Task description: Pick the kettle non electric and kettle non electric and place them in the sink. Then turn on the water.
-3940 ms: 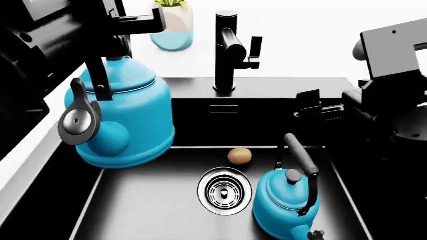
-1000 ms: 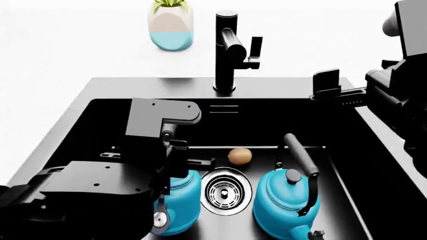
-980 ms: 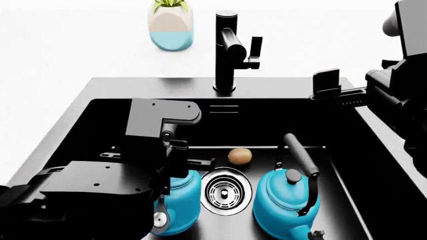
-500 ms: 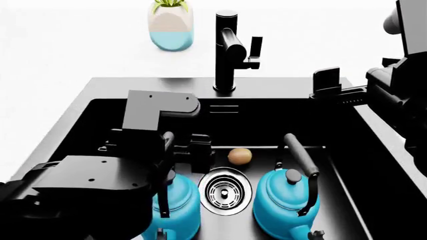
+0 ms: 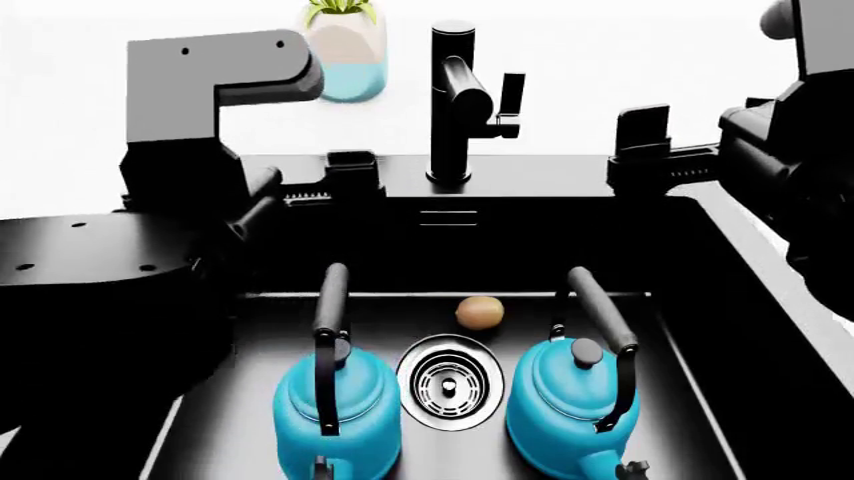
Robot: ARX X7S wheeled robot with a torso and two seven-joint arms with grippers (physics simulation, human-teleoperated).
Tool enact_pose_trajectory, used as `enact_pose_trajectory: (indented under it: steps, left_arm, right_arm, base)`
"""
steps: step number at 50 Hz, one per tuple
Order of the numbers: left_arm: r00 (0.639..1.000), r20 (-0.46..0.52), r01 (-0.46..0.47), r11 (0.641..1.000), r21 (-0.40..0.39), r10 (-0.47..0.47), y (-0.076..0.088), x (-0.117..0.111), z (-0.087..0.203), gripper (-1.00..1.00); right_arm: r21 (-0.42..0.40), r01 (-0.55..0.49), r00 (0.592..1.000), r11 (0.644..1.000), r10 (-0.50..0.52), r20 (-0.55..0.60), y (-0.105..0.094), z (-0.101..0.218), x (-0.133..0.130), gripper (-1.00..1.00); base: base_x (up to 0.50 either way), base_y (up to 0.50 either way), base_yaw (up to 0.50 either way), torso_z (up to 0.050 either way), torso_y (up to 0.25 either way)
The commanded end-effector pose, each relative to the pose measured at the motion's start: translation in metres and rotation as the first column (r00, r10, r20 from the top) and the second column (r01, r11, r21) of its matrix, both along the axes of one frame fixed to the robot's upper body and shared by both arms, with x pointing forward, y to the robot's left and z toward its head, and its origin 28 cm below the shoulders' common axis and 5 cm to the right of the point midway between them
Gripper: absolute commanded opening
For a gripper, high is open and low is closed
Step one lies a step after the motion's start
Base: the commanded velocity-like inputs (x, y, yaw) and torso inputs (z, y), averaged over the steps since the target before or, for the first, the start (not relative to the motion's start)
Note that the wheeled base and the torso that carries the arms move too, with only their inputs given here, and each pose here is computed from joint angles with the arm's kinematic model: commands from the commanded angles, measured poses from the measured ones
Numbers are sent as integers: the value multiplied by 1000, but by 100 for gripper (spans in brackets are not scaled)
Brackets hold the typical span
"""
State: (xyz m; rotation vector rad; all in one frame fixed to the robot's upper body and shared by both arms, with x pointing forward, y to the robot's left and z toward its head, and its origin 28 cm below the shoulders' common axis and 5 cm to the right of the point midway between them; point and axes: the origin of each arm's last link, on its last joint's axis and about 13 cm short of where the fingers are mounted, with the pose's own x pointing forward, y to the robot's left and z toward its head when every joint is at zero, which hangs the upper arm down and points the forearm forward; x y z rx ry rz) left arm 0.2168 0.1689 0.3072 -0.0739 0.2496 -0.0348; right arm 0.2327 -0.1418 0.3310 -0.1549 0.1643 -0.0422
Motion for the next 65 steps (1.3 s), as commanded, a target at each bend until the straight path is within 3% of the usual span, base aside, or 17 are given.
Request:
enact_pose_trajectory:
  steps: [1,13,19,22,25,26,30,31,37,41,43,44,46,52,65]
  left_arm:
    - [997,70,-44,999,-32,46,11,-2,24,100]
    - [993,104,-52,998,-47,57,16,-5,38,100]
    - [990,133,-32,997,-76,42,17,-10,46,100]
    - [988,147,-26,997,-79,37,17,-12,50,100]
    - [987,156,-16,996,-84,29,16,-15,53,100]
    - [987,158,-12,996,-87,25,16,-16,53,100]
    - [985,169,-5,995,-95,22,16,-18,57,100]
    - [985,172,-3,995,-97,20,17,-18,57,100]
    - [984,179,6,993,-118,16,17,-21,62,100]
    - [982,187,11,992,-123,12,17,-22,64,100]
    - [982,188,12,992,-124,12,17,-22,64,100]
    - [982,189,14,992,-125,10,17,-22,64,100]
    - [982,190,16,992,-124,7,16,-23,64,100]
    - [982,191,19,992,-122,5,16,-23,63,100]
    - [982,190,34,991,-132,-8,15,-25,63,100]
  right_arm:
    - [85,-40,999,996,37,31,-3,14,29,100]
    - [82,-75,996,994,70,58,-6,34,64,100]
    - [151,-76,993,986,62,97,-8,58,86,100]
    - [96,-107,988,990,95,117,-6,66,95,100]
    - [137,-92,991,986,77,108,-5,70,107,100]
    - [188,-125,991,974,111,81,-3,69,114,100]
    - [170,-134,989,976,121,83,2,72,137,100]
    - [213,-140,989,967,128,70,3,73,142,100]
    - [294,-182,982,938,161,95,4,68,170,100]
    - [257,-196,980,946,179,87,2,53,177,100]
    - [263,-167,986,950,154,68,2,49,178,100]
    - [307,-189,982,933,171,85,2,48,178,100]
    - [271,-157,987,950,146,60,1,47,178,100]
    - [254,-135,991,958,127,48,-1,48,177,100]
    - [242,-163,986,957,162,23,6,28,184,100]
  base:
    - [0,0,0,0,0]
    - [0,0,0,0,0]
    - [0,0,0,0,0]
    - [0,0,0,0,0]
    - [0,0,0,0,0]
    - [0,0,0,0,0]
    - [0,0,0,0,0]
    - [0,0,0,0,0]
    - [0,0,0,0,0]
    - [0,0,0,0,0]
    - [0,0,0,0,0]
    - [0,0,0,0,0]
    - [0,0,0,0,0]
    - [0,0,0,0,0]
    - [0,0,0,0,0]
